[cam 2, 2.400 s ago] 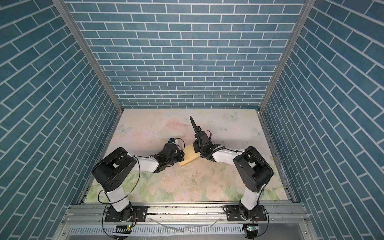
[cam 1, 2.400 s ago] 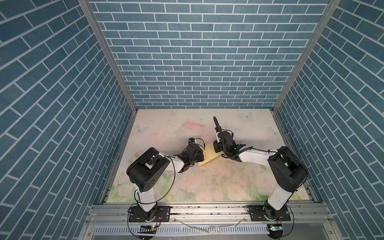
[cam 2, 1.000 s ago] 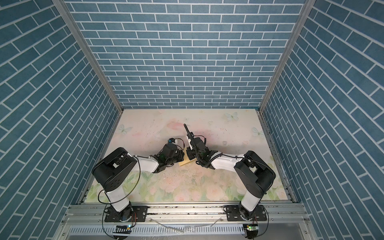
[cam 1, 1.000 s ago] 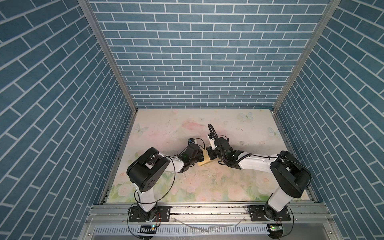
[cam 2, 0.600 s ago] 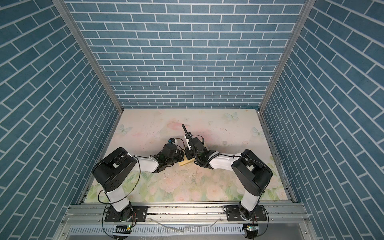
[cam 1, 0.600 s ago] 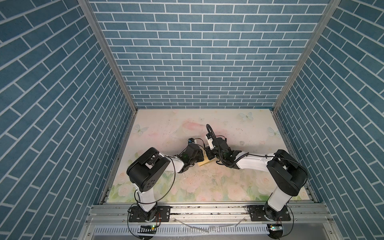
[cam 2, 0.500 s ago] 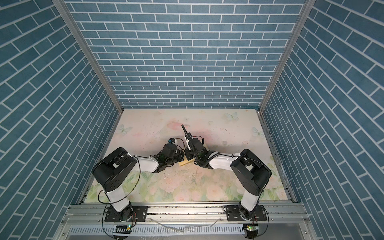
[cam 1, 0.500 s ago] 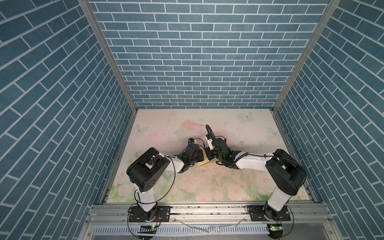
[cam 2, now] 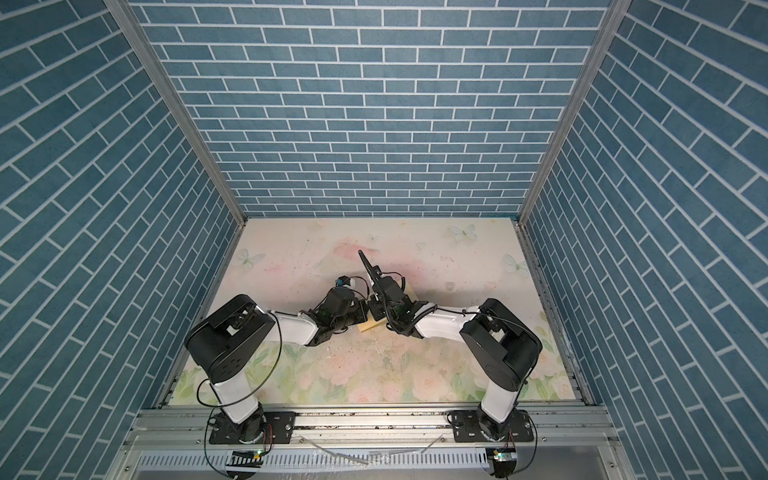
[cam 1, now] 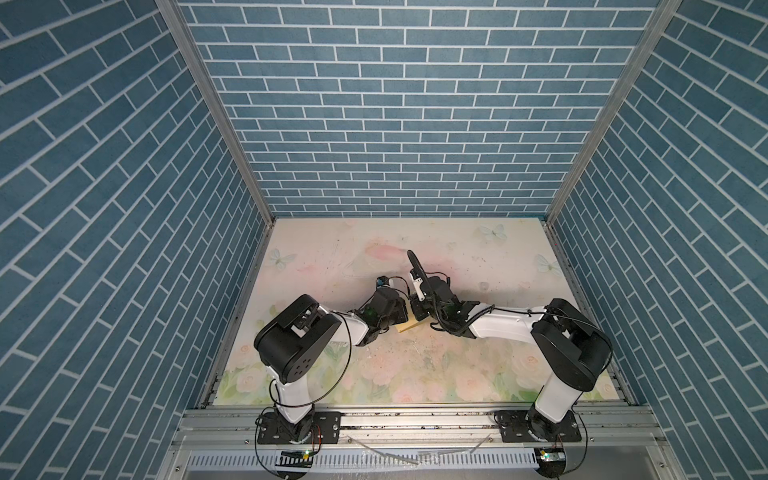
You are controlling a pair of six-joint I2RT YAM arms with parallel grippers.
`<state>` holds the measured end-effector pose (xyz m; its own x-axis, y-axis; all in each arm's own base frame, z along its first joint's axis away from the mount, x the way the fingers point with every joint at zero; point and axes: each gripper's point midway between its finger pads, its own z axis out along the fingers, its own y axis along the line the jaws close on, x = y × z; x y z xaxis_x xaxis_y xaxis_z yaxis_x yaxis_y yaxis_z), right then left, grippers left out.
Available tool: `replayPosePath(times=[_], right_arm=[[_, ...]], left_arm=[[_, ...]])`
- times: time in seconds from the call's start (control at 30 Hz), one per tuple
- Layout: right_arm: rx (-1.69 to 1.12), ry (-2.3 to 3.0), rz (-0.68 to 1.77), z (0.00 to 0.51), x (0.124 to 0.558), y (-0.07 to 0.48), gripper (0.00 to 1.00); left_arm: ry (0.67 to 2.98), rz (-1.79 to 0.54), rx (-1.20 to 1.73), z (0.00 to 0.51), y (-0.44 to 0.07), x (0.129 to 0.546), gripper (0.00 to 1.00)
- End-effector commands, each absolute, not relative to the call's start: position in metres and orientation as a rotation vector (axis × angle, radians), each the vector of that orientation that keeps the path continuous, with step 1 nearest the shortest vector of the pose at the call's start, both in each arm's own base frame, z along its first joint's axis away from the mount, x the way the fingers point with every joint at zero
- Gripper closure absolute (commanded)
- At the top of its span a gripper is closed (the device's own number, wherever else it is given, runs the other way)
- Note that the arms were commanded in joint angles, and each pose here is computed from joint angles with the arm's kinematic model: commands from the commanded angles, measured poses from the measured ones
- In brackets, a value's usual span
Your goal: Place the letter into the envelope and seal it
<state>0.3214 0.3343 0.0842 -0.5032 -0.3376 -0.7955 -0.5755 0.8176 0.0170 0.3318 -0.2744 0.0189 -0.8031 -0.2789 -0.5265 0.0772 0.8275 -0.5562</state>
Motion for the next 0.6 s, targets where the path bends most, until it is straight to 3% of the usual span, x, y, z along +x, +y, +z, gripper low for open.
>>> replayPosePath(times=[0.0,0.57], right_arm=[[-0.695,2.167,0.162,0.074,0.335,0.310,1.00],[-0.575,2.235,0.029,0.064,0.359,0.260,1.00]], left_arm=[[2.643,-0.503,-0.180,-0.050,-0.229,0.290,1.00],[2.645,-0.496,-0.180,-0.051,-0.228,0.290,1.00]])
